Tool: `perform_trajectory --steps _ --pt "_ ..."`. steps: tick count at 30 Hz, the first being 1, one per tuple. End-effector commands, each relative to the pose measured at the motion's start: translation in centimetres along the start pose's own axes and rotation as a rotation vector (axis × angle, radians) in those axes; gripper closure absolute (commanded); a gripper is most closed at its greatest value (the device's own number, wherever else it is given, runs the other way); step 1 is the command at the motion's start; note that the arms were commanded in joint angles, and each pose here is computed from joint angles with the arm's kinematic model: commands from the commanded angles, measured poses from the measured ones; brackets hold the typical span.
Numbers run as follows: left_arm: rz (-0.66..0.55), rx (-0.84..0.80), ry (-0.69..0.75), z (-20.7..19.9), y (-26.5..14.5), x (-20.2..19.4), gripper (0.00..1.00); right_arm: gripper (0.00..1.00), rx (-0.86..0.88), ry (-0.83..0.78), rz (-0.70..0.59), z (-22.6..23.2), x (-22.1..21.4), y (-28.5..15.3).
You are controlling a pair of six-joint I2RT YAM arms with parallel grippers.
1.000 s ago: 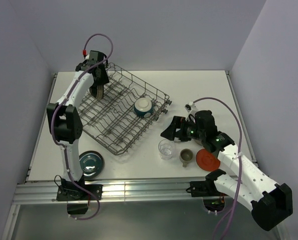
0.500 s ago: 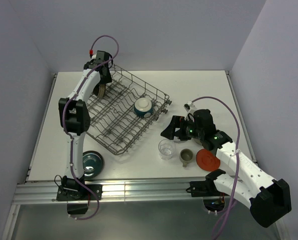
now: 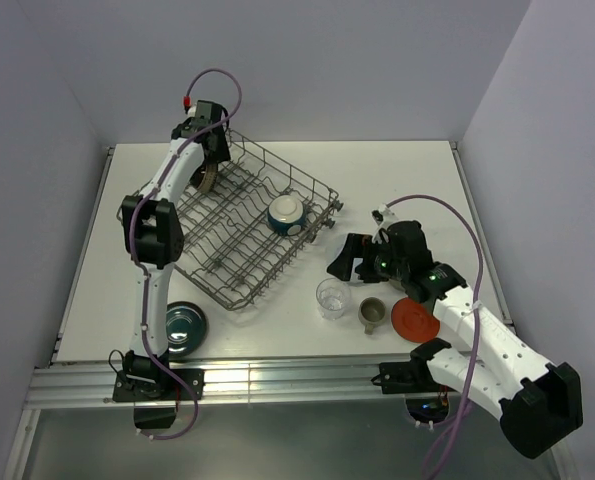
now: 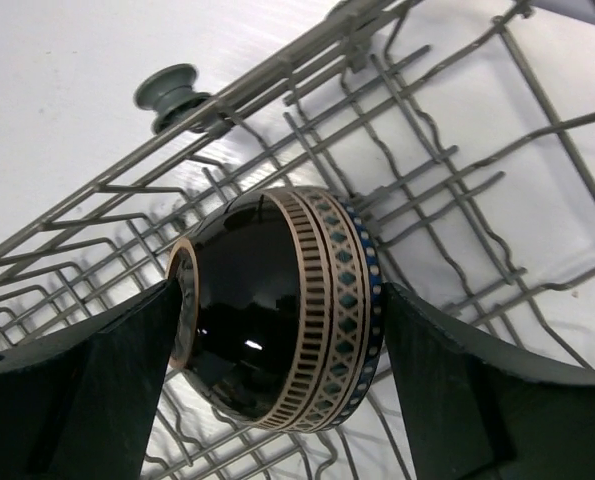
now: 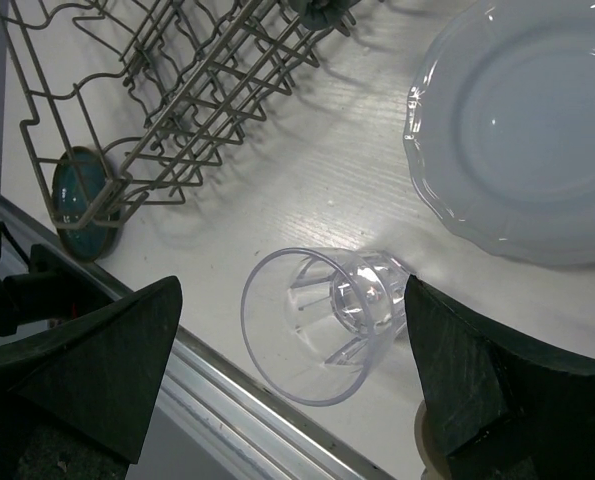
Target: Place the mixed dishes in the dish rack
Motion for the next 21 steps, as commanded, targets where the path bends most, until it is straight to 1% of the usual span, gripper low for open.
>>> perform_trajectory --steps 1,2,7,10,12,16,17,19,20,21 --pt "-0.039 -0.081 -0.024 -1.3 -0.9 1.0 0.13 0.0 -0.036 -0.024 -0.046 -0.1 0.5 -0.9" --pt "-0.035 -0.092 -0.024 -1.5 -0.9 0.9 0.09 0.0 -0.042 -0.021 -0.041 -0.1 0.4 -1.0" --pt "-0.035 -0.113 -0.04 -1.6 -1.2 0.8 0.06 0.0 -0.052 -0.011 -0.052 -0.1 0.1 -1.8" --pt "-0.032 -0.132 -0.044 -1.7 -1.4 0.7 0.04 0.0 -0.072 0.018 -0.044 -0.2 -0.3 -2.0" --pt "-0.031 -0.134 -0.047 -1.8 -1.7 0.7 0.03 0.01 -0.11 0.066 -0.024 -0.6 -1.0 -2.0" --pt "-0.05 -0.193 -0.085 -1.8 -4.1 1.8 0.02 0.04 -0.202 0.103 -0.002 -1.2 -2.5 -2.1" --pt "-0.055 -0.204 -0.096 -1.7 -4.7 2.1 0.02 0.07 -0.232 0.108 0.011 -1.5 -2.9 -2.0" --pt "-0.064 -0.228 -0.12 -1.4 -6.7 2.8 0.02 0.09 -0.267 0.12 0.046 -1.9 -3.3 -1.6" --pt "-0.064 -0.248 -0.125 -1.5 -7.6 3.0 0.02 0.12 -0.266 0.119 0.051 -1.8 -3.4 -1.5" --pt "-0.069 -0.262 -0.14 -1.1 -9.2 3.3 0.02 0.13 -0.267 0.12 0.054 -1.8 -3.6 -1.3"
Point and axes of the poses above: each gripper's point midway between its finger pads, its own y axis out along the fingers, its own z axis along the line the jaws close on, x = y × z, the point moved 9 cm from there along -y, back along the fingers, and after that the axes turned 4 degrees about -y, right-handed, at the moved point
